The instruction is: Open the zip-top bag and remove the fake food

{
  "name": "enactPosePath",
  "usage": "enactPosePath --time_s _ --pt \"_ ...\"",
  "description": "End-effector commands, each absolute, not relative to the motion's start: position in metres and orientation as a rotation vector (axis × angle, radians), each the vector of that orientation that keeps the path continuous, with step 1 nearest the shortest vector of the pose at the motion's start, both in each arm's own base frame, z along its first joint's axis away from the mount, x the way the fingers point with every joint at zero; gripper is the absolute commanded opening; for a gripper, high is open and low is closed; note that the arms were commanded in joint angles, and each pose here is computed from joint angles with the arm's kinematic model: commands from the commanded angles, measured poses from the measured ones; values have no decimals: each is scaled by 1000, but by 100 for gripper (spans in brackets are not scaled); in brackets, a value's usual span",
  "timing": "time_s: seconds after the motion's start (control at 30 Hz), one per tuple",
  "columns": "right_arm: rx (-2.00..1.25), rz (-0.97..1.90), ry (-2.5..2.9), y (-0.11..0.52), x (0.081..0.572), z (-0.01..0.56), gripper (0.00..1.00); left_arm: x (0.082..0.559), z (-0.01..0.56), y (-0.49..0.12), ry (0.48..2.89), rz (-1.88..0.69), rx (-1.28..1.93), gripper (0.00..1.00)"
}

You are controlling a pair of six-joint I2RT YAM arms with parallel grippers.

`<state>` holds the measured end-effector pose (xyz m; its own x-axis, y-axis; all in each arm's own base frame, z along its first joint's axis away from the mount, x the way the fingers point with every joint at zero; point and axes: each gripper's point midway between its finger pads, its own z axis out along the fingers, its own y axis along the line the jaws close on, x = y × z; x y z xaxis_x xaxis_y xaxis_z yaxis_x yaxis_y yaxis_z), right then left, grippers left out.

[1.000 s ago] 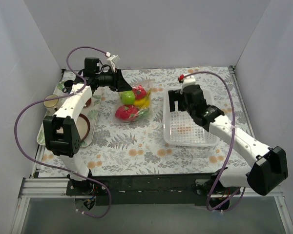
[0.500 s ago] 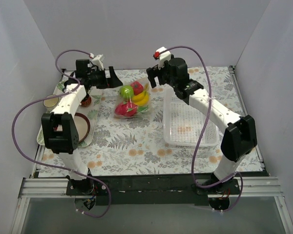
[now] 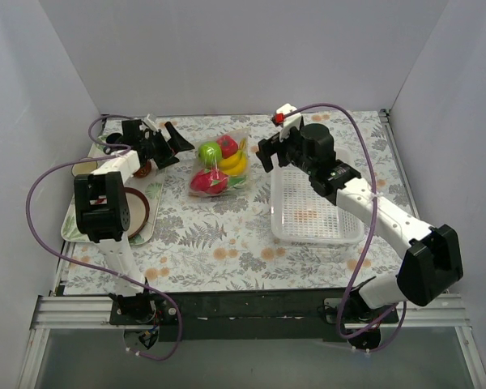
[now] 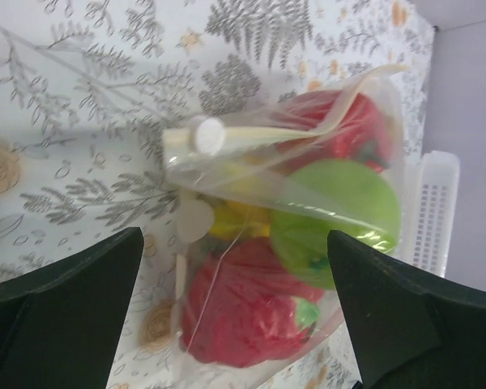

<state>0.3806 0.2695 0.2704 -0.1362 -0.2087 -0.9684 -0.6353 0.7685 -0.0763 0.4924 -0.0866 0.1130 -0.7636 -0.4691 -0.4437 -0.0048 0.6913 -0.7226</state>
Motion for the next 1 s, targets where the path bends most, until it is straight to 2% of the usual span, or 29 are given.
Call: enactPosePath --time_s 0.0,0.27,0.6,0.63,0.7,0.77,0.8,0.87,0.97 --pt "-645 441 1652 267 374 286 98 520 157 -91 2103 -1036 -305 98" --pt "-631 467 1680 264 364 276 99 554 153 -79 2038 -942 -306 98" --pt "-604 417 1687 255 367 281 99 536 119 -93 2110 -916 -303 98" --pt "-603 416 1691 255 367 281 99 537 121 -93 2099 -910 -300 95" --pt "-597 415 1696 254 367 281 99 541 130 -92 2061 -904 -288 52" --pt "-591 418 1705 254 367 280 98 547 135 -90 2043 -888 -296 24" --pt "-590 417 1706 254 367 281 99 549 134 -91 2046 -889 -300 5" --pt "-588 417 1710 253 366 280 99 556 142 -91 2036 -894 -299 1" --pt "-588 421 1709 253 365 282 99 559 156 -95 2012 -919 -280 1"
